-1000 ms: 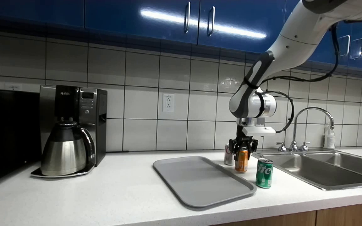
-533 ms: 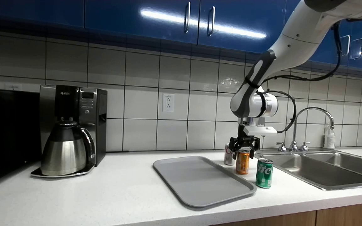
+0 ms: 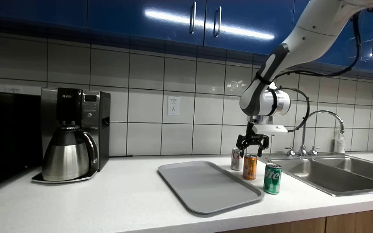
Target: Remove the cans from the tray and put them on the counter
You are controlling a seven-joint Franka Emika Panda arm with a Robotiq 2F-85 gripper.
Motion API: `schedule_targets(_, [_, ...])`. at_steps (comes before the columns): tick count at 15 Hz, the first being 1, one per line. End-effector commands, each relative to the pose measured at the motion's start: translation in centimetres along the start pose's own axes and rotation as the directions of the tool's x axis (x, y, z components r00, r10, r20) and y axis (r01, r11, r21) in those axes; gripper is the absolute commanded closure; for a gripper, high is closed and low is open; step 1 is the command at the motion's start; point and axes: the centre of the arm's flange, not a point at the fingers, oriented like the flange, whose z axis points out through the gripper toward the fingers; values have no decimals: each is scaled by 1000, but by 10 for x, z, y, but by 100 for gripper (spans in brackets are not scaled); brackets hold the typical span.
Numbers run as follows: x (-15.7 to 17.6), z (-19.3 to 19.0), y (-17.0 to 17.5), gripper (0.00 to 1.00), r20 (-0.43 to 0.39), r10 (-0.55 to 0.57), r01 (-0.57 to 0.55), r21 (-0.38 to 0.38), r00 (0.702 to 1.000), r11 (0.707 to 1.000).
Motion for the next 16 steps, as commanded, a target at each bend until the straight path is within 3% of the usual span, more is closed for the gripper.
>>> schedule_targets(1, [-18, -33, 1, 0, -59, 0, 1, 6, 998, 1000])
schedule_targets(16, [-82, -127, -20, 0, -261, -15, 7, -29, 965, 1000])
